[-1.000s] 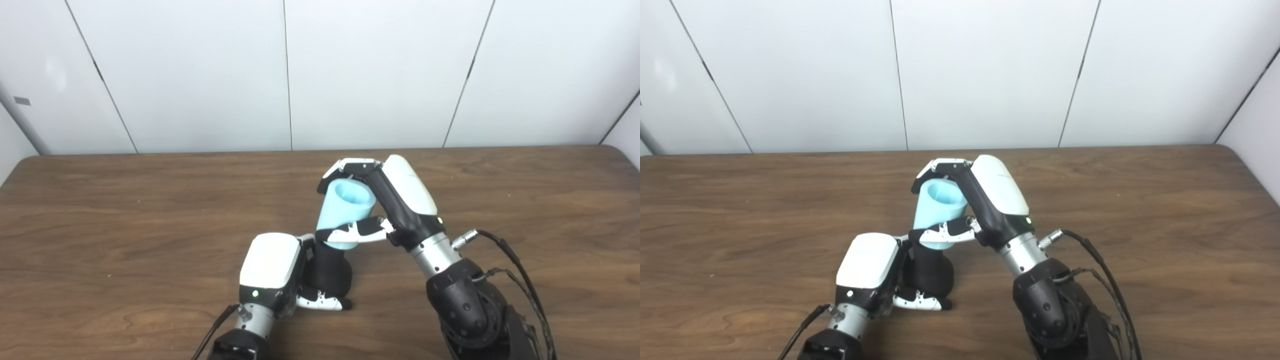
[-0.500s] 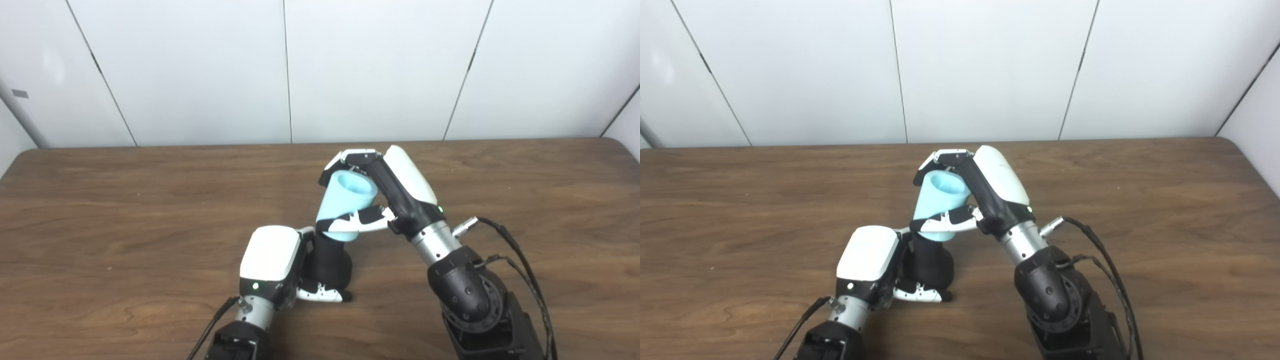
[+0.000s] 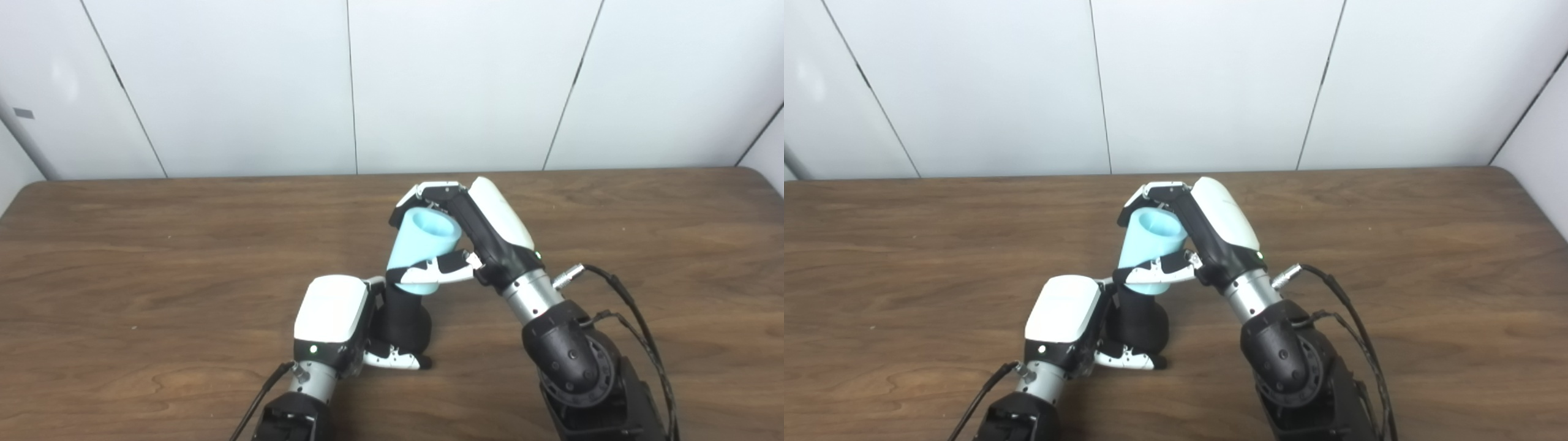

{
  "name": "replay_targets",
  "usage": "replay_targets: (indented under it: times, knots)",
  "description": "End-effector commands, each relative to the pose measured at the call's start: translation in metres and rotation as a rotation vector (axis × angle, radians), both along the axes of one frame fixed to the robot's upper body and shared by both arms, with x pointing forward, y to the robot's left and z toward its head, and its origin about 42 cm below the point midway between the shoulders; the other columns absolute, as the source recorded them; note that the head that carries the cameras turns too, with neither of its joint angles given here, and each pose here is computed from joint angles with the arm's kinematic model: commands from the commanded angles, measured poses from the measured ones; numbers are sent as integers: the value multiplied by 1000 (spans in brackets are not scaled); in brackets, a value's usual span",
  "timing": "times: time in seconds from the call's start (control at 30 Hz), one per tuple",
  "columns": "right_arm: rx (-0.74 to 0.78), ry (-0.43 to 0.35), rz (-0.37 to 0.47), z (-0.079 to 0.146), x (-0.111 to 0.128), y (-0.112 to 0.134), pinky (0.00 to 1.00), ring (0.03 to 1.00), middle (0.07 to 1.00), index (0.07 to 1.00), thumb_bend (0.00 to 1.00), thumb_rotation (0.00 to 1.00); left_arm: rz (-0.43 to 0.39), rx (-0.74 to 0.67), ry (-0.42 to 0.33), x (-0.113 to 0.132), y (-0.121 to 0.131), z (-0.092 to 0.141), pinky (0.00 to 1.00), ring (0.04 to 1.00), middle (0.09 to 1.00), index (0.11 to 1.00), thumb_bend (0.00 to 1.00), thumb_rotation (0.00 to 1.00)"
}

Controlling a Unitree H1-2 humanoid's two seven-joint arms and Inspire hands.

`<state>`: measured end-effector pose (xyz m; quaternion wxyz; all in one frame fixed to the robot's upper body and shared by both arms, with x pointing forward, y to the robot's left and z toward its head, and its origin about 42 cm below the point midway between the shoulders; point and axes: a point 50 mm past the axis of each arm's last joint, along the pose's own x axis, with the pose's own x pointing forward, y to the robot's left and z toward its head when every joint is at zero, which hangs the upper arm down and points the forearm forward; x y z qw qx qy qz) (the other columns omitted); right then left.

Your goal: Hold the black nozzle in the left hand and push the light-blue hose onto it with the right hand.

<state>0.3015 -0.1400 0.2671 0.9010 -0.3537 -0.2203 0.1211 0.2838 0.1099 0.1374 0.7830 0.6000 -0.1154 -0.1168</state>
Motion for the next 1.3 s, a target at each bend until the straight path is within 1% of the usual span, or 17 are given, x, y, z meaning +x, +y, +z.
replay_targets:
  times: [0.0,0.13,0.23,0.3,0.53,0.63,0.67,0.7,0.73,0.83,0.87,1.1,1.17,1.27]
  knots:
    - [3,-100,60,19,-13,13,316,385,519,511,494,0,-92,97,462,-47,-11,-70,514,441,515,478,502,0]
    - [-14,-108,63,17,-18,16,345,381,520,512,495,0,-98,95,448,-47,-11,-71,495,416,502,484,503,0]
    - [-30,-116,64,17,-21,19,364,381,521,512,496,0,-91,91,454,-47,-11,-71,503,433,509,480,502,0]
    - [-30,-123,72,17,-23,21,333,384,524,514,494,0,-90,94,452,-47,-11,-71,495,425,506,481,503,0]
    - [-48,-132,76,18,-29,22,316,387,520,525,492,0,-91,98,462,-47,-11,-70,498,418,500,484,503,0]
    - [-54,-116,71,13,-29,21,340,380,513,528,493,0,-89,99,460,-48,-11,-69,485,403,490,490,503,0]
    - [-54,-111,71,12,-29,21,390,381,511,530,495,0,-88,94,460,-48,-11,-69,483,397,485,493,502,0]
    - [-57,-107,69,11,-30,20,419,381,511,531,496,0,-89,92,457,-48,-11,-69,483,394,485,494,502,0]
    - [-63,-99,68,9,-30,20,412,381,511,531,496,0,-90,95,455,-48,-11,-69,483,393,485,494,502,0]
    - [-87,-89,69,5,-31,19,329,389,520,529,492,0,-92,103,452,-48,-10,-69,490,406,497,489,502,0]
    - [-95,-89,73,4,-31,19,319,392,522,530,492,0,-93,101,451,-48,-9,-69,495,414,504,485,502,0]
    - [-190,-113,90,-3,-30,20,265,384,508,562,484,0,-92,96,455,-48,-9,-69,515,428,519,477,501,0]
    - [-220,-120,94,-4,-30,20,258,384,506,564,483,0,-91,99,453,-48,-9,-69,506,415,512,482,502,0]
    - [-266,-122,106,-7,-30,21,264,405,529,552,485,0,-89,105,454,-47,-9,-69,477,384,484,496,501,0]
